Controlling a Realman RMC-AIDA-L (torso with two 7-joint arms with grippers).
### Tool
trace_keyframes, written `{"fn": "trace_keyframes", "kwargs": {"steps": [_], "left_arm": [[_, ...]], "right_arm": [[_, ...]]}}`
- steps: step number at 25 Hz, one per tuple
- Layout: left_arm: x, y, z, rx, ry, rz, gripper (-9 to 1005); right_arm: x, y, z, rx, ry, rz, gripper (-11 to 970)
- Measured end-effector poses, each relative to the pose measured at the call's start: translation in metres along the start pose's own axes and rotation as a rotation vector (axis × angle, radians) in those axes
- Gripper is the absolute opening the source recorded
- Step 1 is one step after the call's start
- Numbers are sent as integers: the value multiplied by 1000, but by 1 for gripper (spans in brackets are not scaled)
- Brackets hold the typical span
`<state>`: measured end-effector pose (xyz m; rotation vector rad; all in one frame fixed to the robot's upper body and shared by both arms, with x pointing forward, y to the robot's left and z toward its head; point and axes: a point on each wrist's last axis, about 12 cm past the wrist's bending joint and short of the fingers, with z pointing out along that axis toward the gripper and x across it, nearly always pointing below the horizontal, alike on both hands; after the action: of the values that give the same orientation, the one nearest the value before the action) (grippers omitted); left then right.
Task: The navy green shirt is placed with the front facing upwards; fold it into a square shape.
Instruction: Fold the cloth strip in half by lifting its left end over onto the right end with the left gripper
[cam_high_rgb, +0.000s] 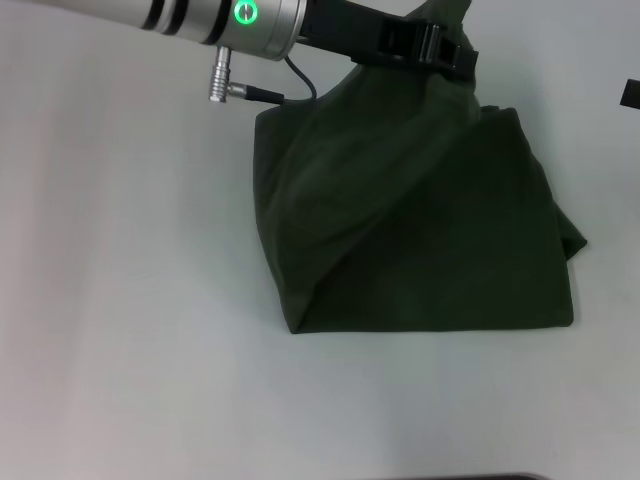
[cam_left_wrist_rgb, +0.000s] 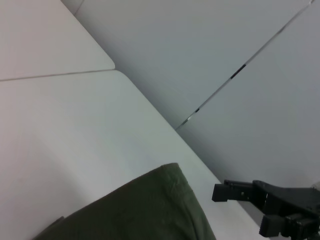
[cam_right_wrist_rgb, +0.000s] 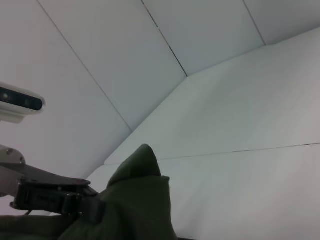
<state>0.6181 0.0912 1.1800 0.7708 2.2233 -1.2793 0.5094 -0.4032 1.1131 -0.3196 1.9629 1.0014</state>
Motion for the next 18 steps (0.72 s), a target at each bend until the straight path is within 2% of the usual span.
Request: {"fn": "trace_keyframes", "kwargs": {"steps": [6, 18], "left_arm": [[6, 3, 9, 9, -17, -22, 16], [7, -1, 17, 26, -19, -13, 16]], "right_arm": [[-1, 0, 0, 0, 0, 0, 914], [-1, 0, -1, 0, 2, -1, 914]]}}
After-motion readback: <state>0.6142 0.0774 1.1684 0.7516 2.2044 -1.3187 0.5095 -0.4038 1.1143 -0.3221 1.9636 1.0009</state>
